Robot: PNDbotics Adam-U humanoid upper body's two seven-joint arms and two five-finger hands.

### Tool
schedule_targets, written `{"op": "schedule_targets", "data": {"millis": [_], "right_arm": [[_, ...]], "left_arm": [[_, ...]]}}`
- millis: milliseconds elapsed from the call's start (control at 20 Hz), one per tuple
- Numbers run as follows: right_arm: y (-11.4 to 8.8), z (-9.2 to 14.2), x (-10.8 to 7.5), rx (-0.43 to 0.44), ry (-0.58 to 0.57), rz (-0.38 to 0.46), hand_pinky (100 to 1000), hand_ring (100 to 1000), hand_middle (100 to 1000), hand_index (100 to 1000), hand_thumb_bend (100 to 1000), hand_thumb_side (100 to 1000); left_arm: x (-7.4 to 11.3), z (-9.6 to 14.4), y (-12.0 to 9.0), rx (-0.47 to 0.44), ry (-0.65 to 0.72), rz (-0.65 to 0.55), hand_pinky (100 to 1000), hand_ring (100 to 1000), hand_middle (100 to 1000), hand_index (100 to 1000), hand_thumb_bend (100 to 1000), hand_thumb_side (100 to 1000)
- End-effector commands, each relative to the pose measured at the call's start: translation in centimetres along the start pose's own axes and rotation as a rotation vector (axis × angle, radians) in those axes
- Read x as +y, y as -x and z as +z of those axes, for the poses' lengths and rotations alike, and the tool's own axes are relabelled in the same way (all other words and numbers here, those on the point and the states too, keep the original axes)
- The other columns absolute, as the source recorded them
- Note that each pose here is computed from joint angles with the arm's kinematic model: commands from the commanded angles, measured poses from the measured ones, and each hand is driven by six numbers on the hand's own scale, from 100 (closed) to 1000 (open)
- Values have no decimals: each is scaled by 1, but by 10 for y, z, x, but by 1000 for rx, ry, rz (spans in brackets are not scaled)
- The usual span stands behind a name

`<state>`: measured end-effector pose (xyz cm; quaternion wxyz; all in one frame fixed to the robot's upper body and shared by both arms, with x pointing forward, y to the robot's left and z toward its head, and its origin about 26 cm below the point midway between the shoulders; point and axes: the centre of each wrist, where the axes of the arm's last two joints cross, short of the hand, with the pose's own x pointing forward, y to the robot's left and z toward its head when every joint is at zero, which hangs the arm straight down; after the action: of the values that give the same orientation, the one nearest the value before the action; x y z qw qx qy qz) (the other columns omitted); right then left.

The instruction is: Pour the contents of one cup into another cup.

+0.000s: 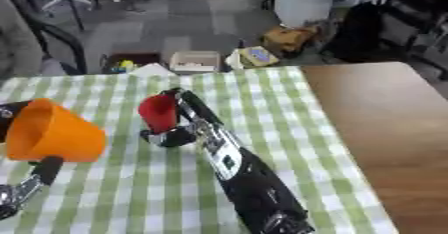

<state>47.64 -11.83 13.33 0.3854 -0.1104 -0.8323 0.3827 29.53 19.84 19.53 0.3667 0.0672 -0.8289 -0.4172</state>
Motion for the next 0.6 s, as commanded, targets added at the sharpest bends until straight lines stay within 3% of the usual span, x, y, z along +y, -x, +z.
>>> {"op": "schedule_targets", "data": {"millis": [50, 300, 600], "right_arm": [[-15, -15, -28, -71, 49, 41, 346, 236, 345, 621, 100, 100], [-30, -23, -49, -146, 88, 73, 349, 241, 349, 625, 100, 100], [-55, -29, -76, -254, 126, 137, 355, 250, 357, 634, 100, 100]], "left_arm": [[5, -1, -6, -24, 44, -44, 467, 364, 400, 836, 100, 370], [0, 2, -2, -16, 121, -64, 466, 365, 400, 836, 100, 342], [-8, 3, 18, 27, 187, -86, 468, 367, 401, 835, 100, 322]]}}
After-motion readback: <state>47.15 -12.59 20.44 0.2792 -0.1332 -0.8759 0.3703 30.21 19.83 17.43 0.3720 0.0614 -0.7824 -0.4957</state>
